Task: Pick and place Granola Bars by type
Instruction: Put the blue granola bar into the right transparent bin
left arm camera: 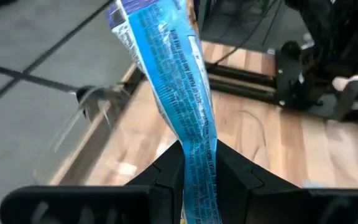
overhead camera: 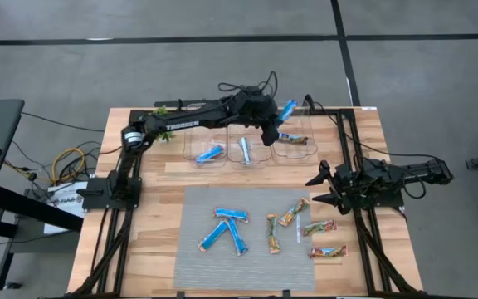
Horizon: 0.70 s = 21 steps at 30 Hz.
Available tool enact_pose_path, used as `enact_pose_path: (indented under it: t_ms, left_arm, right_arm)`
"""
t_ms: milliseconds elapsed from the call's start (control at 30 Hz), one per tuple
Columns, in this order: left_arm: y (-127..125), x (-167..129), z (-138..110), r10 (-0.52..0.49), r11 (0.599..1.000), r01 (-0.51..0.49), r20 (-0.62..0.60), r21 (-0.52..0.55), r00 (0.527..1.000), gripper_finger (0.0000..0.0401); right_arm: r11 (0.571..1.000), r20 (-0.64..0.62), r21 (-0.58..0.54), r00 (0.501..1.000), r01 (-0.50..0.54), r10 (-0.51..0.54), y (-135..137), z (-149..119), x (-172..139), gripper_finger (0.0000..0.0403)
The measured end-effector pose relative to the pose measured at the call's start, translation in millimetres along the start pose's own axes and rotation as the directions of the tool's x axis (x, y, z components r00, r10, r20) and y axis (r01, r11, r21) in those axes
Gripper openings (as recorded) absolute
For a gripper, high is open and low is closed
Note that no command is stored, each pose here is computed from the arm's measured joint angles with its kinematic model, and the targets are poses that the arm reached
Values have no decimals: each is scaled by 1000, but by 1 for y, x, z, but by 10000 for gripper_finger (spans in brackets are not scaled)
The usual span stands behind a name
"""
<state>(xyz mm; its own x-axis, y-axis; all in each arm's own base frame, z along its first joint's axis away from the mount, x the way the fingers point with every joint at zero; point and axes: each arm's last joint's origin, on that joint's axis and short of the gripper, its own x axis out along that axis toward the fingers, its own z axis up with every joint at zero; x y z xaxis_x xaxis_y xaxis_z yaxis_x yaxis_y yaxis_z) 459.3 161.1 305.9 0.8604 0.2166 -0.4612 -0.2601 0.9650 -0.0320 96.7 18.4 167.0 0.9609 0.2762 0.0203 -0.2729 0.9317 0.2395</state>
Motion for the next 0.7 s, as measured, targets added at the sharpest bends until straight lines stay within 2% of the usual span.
enact_pose_path:
  t_ms: [167,233,500,700]
  left_arm:
    - [-1,15,11,7,998,-6,-21,62,1000,62]
    - [-2,29,5,4,998,1,-73,64,997,62]
    - [-12,69,-9,-19,997,30,-159,69,987,62]
    - [-19,76,-17,-5,994,24,-181,103,984,68]
  right_arm:
    - [1000,2,0,1000,-2,2,0,0,0,260]
    - [1000,1,0,1000,-1,1,0,0,0,260]
    - [1000,1,0,1000,-1,1,0,0,0,260]
    - [1000,1,0,1000,-1,1,0,0,0,260]
